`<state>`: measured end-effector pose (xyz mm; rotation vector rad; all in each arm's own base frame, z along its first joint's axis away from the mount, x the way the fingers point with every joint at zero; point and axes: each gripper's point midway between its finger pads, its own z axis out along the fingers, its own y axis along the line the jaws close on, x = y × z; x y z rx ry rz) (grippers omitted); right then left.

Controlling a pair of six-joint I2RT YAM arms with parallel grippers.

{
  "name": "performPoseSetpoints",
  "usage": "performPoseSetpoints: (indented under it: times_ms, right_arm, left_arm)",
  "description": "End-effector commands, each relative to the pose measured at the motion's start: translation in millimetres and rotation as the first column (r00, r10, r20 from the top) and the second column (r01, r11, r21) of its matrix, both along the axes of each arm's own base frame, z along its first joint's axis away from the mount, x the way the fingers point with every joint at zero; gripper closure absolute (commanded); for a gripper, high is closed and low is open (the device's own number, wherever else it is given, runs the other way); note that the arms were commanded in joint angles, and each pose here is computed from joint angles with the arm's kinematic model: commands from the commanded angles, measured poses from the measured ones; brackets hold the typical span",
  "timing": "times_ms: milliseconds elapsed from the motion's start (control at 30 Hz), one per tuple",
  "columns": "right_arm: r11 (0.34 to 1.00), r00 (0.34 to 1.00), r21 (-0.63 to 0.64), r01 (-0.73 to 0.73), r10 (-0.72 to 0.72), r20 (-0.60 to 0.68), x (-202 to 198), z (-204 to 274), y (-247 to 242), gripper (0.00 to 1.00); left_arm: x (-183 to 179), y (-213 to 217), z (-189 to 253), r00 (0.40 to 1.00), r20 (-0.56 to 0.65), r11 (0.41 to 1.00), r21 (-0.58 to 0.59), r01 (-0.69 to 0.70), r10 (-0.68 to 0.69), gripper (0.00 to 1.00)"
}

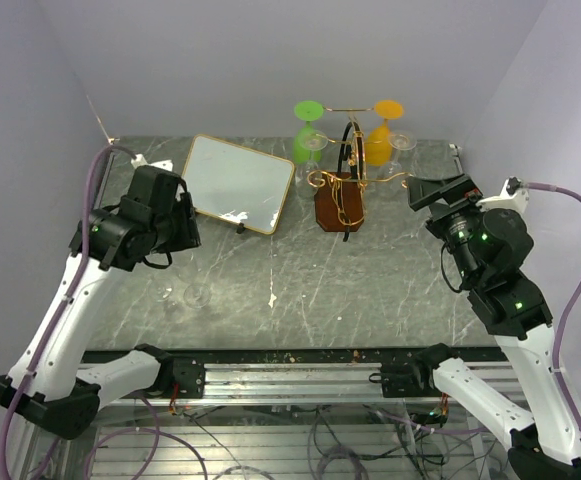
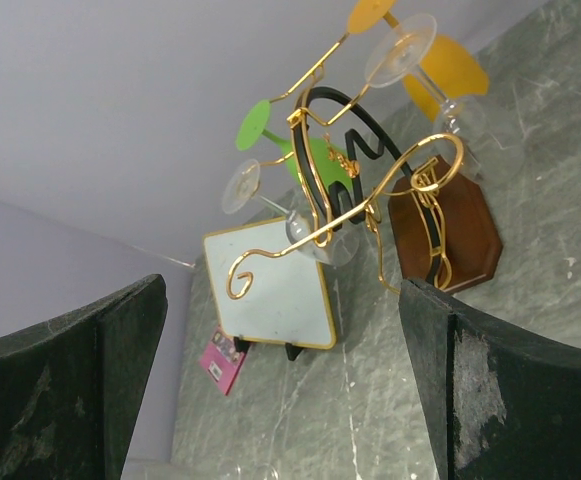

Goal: Take the wine glass off the wine glass rack

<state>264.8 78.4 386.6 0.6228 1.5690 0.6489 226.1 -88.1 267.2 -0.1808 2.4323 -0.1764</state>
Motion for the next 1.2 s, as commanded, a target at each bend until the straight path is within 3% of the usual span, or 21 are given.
performPoseSetpoints:
  times_ms: [0, 233, 433, 533, 567, 967, 1167]
  right_arm:
    - [0.999, 0.999, -0.031, 0.026, -0.027, -0.018, -5, -4, -8, 0.0]
    - [0.998, 0.994, -0.059, 0.038, -0.043, -0.097, -6, -27, -10, 0.0]
    - [0.993, 0.989, -0.112, 0.027, -0.043, -0.139, -4, -35, -10, 0.01]
    - [0.986, 0.986, -0.166, 0.005, -0.033, -0.163, 2, -39, -8, 0.01]
    - [0.983, 0.986, -0.185, -0.003, -0.028, -0.167, 4, -39, -7, 0.01]
    - [0.905, 0.974, -0.419, -0.076, -0.023, -0.227, 45, -12, 1, 0.0]
    - [0.883, 0.985, -0.467, -0.045, -0.039, -0.169, 55, 12, -2, 0.0]
  left_arm:
    - [12, -4, 41, 0.986, 0.169, 0.998, -0.057, 0.017, -0.007, 0.41]
    - [26, -47, 105, 0.903, 0.424, 0.94, -0.278, 0.197, -0.064, 0.31]
    - [29, -73, 115, 0.843, 0.519, 0.883, -0.315, 0.347, -0.146, 0.24]
    - [31, -86, 109, 0.823, 0.533, 0.854, -0.32, 0.409, -0.195, 0.02]
    - [32, -89, 109, 0.815, 0.539, 0.847, -0.315, 0.428, -0.211, 0.0]
    - [33, -82, 131, 0.684, 0.68, 0.856, -0.161, 0.492, -0.265, 0.0]
    - [37, -83, 137, 0.629, 0.733, 0.853, -0.133, 0.505, -0.258, 0.01]
